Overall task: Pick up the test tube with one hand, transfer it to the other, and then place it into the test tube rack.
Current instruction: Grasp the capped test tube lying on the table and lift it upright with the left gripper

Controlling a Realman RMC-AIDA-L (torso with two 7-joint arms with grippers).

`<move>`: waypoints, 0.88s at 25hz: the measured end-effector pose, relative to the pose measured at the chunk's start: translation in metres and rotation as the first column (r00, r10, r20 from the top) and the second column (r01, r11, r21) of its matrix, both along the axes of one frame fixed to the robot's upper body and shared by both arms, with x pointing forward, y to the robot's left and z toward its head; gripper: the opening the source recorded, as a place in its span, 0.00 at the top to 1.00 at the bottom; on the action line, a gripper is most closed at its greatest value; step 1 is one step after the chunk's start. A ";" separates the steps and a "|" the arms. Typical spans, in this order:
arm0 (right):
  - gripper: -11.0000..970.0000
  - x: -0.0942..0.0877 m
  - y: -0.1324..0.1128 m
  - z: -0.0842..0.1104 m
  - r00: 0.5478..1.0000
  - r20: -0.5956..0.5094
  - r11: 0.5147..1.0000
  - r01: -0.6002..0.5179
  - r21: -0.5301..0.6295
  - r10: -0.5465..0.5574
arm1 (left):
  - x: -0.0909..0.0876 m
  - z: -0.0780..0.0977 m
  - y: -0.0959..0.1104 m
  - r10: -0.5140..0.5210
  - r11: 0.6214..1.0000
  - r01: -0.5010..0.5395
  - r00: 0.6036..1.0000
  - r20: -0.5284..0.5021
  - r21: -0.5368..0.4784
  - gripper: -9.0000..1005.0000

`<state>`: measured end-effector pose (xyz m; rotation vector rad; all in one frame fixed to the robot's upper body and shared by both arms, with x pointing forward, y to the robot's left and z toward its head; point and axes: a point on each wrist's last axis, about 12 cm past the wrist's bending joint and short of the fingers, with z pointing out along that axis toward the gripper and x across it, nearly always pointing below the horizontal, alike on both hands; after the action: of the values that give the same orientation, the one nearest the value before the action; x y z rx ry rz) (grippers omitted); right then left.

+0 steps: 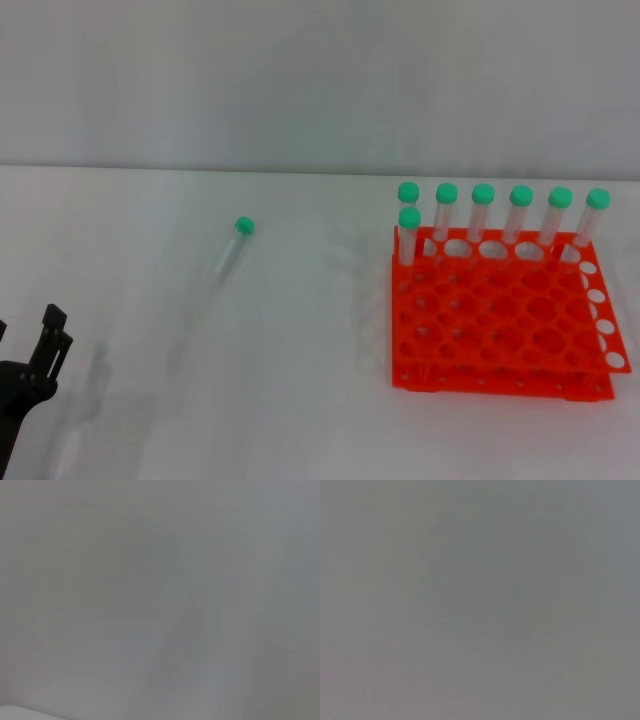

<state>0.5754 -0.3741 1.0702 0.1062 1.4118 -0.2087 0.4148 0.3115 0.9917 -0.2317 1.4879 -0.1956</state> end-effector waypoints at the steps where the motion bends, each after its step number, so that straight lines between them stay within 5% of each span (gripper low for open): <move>1: 0.21 0.000 0.000 0.000 1.000 0.000 1.000 0.000 0.000 0.000 | 0.001 0.000 0.000 -0.002 1.000 0.002 1.000 -0.002 0.000 0.23; 22: 0.21 0.003 0.005 -0.003 1.000 -0.022 1.000 -0.007 0.023 0.007 | 0.024 0.007 -0.002 -0.029 1.000 0.029 0.999 0.022 -0.012 0.23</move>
<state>0.5788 -0.3691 1.0676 0.1179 1.4367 -0.1885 0.4391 0.3099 0.9988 -0.2175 1.4690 -0.2299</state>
